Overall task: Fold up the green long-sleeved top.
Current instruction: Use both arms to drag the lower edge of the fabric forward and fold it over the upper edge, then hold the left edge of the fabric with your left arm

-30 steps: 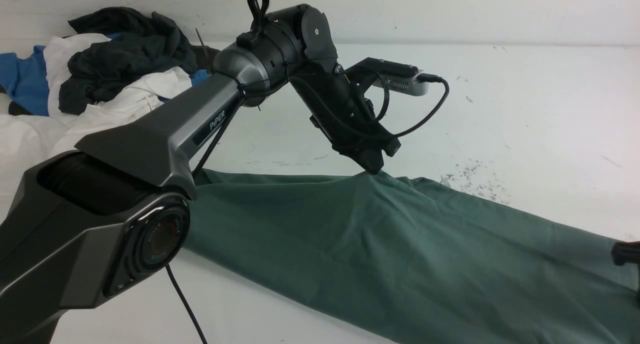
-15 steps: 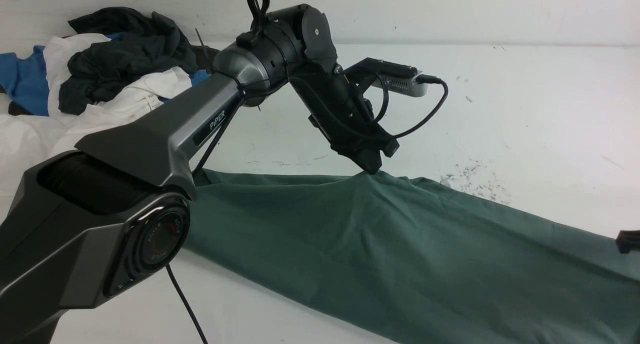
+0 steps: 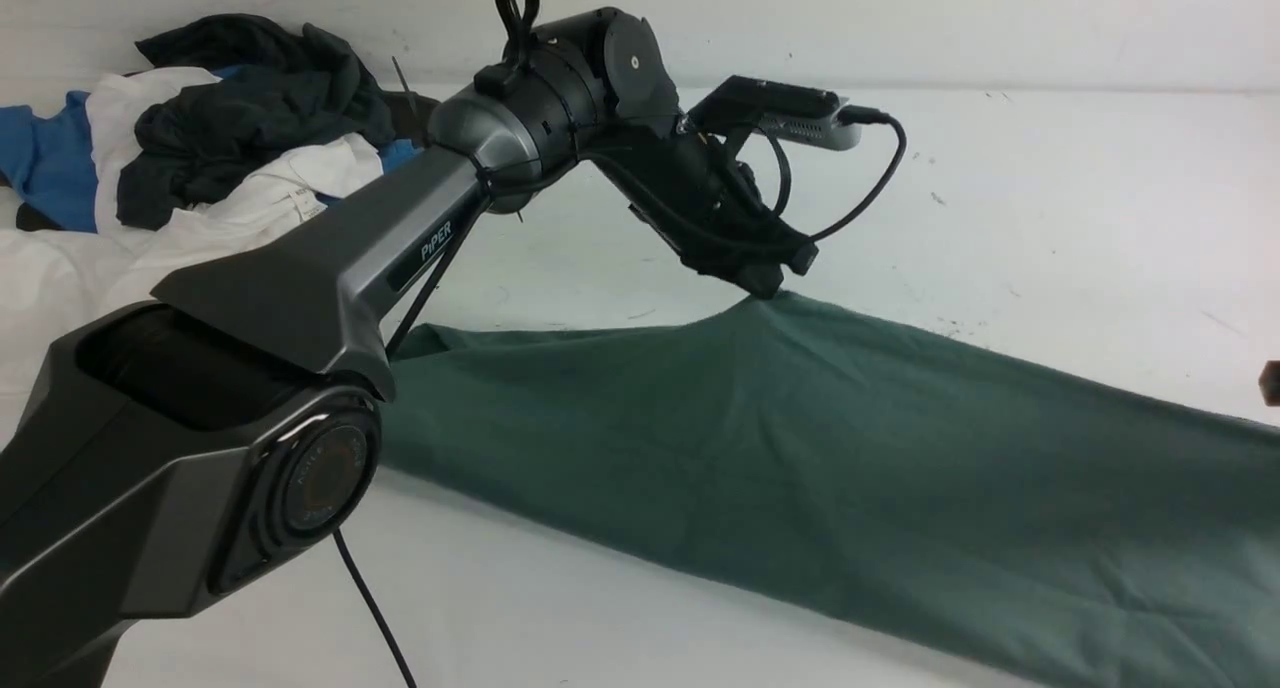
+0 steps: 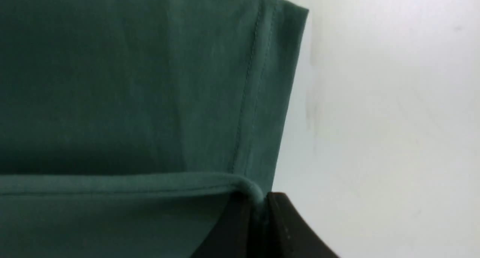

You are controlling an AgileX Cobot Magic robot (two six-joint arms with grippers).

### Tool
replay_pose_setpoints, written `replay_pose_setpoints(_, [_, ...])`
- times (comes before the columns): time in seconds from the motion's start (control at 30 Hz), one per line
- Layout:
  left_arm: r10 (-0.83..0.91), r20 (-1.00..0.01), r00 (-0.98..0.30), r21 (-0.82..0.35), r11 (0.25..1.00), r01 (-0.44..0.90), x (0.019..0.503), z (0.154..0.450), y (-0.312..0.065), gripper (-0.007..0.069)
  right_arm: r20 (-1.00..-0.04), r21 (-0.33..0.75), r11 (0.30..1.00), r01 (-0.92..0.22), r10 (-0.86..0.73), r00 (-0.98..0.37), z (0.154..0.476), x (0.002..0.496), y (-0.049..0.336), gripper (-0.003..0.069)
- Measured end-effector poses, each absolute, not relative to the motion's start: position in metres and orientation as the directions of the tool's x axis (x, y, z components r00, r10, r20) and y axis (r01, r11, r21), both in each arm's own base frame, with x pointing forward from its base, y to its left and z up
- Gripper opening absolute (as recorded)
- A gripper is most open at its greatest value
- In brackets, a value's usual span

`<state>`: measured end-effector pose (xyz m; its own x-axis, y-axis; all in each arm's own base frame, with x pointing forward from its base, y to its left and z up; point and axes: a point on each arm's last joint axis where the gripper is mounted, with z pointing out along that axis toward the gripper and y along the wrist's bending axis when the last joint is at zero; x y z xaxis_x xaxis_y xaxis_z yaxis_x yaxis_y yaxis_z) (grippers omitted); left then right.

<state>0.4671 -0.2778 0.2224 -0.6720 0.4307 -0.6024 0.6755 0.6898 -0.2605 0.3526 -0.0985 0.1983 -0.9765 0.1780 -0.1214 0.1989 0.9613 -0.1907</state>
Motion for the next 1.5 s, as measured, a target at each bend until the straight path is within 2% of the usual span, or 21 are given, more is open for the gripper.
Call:
replay_pose_setpoints(0.1, [0.376,-0.663,-0.648,-0.244,0.709,0.662,0.475,0.224,-0.279,-0.0001,-0.203,-0.209,0.953,0.220,0.178,-0.963,0.195,0.362,-0.102,0.0027])
replay_pose_setpoints(0.27, [0.339,-0.680,-0.650,-0.249,0.727,0.640,0.481,0.211,-0.282,-0.0001,-0.358,-0.241,0.926,0.290,0.193,-0.914,0.197,0.375,-0.110,0.0027])
replay_pose_setpoints(0.43, [0.336,-0.669,-0.663,-0.260,0.730,0.633,0.482,0.204,-0.283,0.0000,-0.430,-0.256,0.909,0.328,0.196,-0.881,0.182,0.387,-0.115,0.0029])
replay_pose_setpoints(0.57, [0.337,-0.670,-0.661,-0.259,0.729,0.634,0.482,0.205,-0.284,0.0022,-0.450,-0.289,0.907,0.307,0.154,-0.880,0.166,0.395,-0.119,0.0065])
replay_pose_setpoints(0.63, [0.353,-0.668,-0.655,-0.242,0.729,0.640,0.482,0.204,-0.282,0.0076,-0.447,-0.319,0.902,0.291,0.128,-0.885,0.160,0.397,-0.121,0.0144])
replay_pose_setpoints(0.67, [0.354,-0.668,-0.654,-0.242,0.729,0.641,0.482,0.204,-0.282,0.0076,-0.447,-0.323,0.901,0.289,0.124,-0.886,0.160,0.397,-0.122,0.0160])
replay_pose_setpoints(0.73, [0.371,-0.656,-0.658,-0.234,0.729,0.644,0.481,0.209,-0.276,0.0140,-0.462,-0.331,0.895,0.298,0.122,-0.878,0.165,0.400,-0.123,0.0276])
replay_pose_setpoints(0.77, [0.371,-0.655,-0.658,-0.233,0.730,0.643,0.482,0.210,-0.275,0.0145,-0.468,-0.329,0.894,0.304,0.126,-0.875,0.167,0.401,-0.124,0.0285])
replay_pose_setpoints(0.8, [0.386,-0.649,-0.656,-0.220,0.730,0.647,0.481,0.218,-0.269,0.0176,-0.482,-0.324,0.887,0.329,0.144,-0.864,0.174,0.404,-0.125,0.0345])
replay_pose_setpoints(0.87, [0.390,-0.656,-0.646,-0.192,0.741,0.643,0.481,0.239,-0.255,0.0213,-0.493,-0.313,0.876,0.367,0.180,-0.851,0.186,0.408,-0.127,0.0411])
replay_pose_setpoints(0.97, [0.364,-0.668,-0.649,-0.161,0.780,0.604,0.480,0.276,-0.225,0.0242,-0.486,-0.298,0.852,0.430,0.252,-0.837,0.206,0.411,-0.129,0.0479])
replay_pose_setpoints(1.03, [0.330,-0.651,-0.684,-0.155,0.824,0.545,0.477,0.304,-0.191,0.0244,-0.465,-0.290,0.843,0.452,0.289,-0.837,0.225,0.412,-0.129,0.0489])
replay_pose_setpoints(1.07, [0.324,-0.644,-0.693,-0.155,0.832,0.533,0.477,0.309,-0.184,0.0244,-0.458,-0.295,0.843,0.450,0.289,-0.841,0.228,0.411,-0.130,0.0489])
replay_pose_setpoints(1.1, [0.301,-0.608,-0.735,-0.160,0.860,0.485,0.473,0.322,-0.157,0.0235,-0.418,-0.284,0.852,0.441,0.304,-0.856,0.240,0.410,-0.127,0.0472])
replay_pose_setpoints(1.17, [0.265,-0.583,-0.768,-0.161,0.889,0.430,0.473,0.330,-0.128,0.0203,-0.380,-0.270,0.874,0.405,0.289,-0.878,0.252,0.410,-0.124,0.0424])
replay_pose_setpoints(1.2, [0.240,-0.570,-0.786,-0.166,0.903,0.396,0.474,0.332,-0.112,0.0170,-0.344,-0.251,0.889,0.384,0.288,-0.894,0.257,0.408,-0.121,0.0372])
replay_pose_setpoints(1.23, [0.229,-0.568,-0.791,-0.167,0.908,0.383,0.475,0.332,-0.106,0.0164,-0.339,-0.248,0.892,0.379,0.286,-0.896,0.258,0.408,-0.121,0.0363])
replay_pose_setpoints(1.27, [0.192,-0.552,-0.811,-0.175,0.925,0.338,0.476,0.331,-0.087,0.0121,-0.319,-0.216,0.914,0.343,0.266,-0.910,0.264,0.408,-0.117,0.0284])
replay_pose_setpoints(1.3, [0.146,-0.520,-0.842,-0.196,0.939,0.284,0.476,0.323,-0.067,0.0065,-0.311,-0.189,0.932,0.308,0.240,-0.920,0.267,0.408,-0.113,0.0209])
replay_pose_setpoints(1.37, [0.086,-0.466,-0.881,-0.241,0.945,0.220,0.469,0.313,-0.044,0.0020,-0.299,-0.145,0.950,0.277,0.225,-0.927,0.270,0.404,-0.108,0.0093])
replay_pose_setpoints(1.5, [0.020,-0.298,-0.954,-0.347,0.929,0.128,0.443,0.275,-0.023,-0.0004,-0.266,-0.060,0.959,0.278,0.253,-0.930,0.270,0.385,-0.096,0.0000])
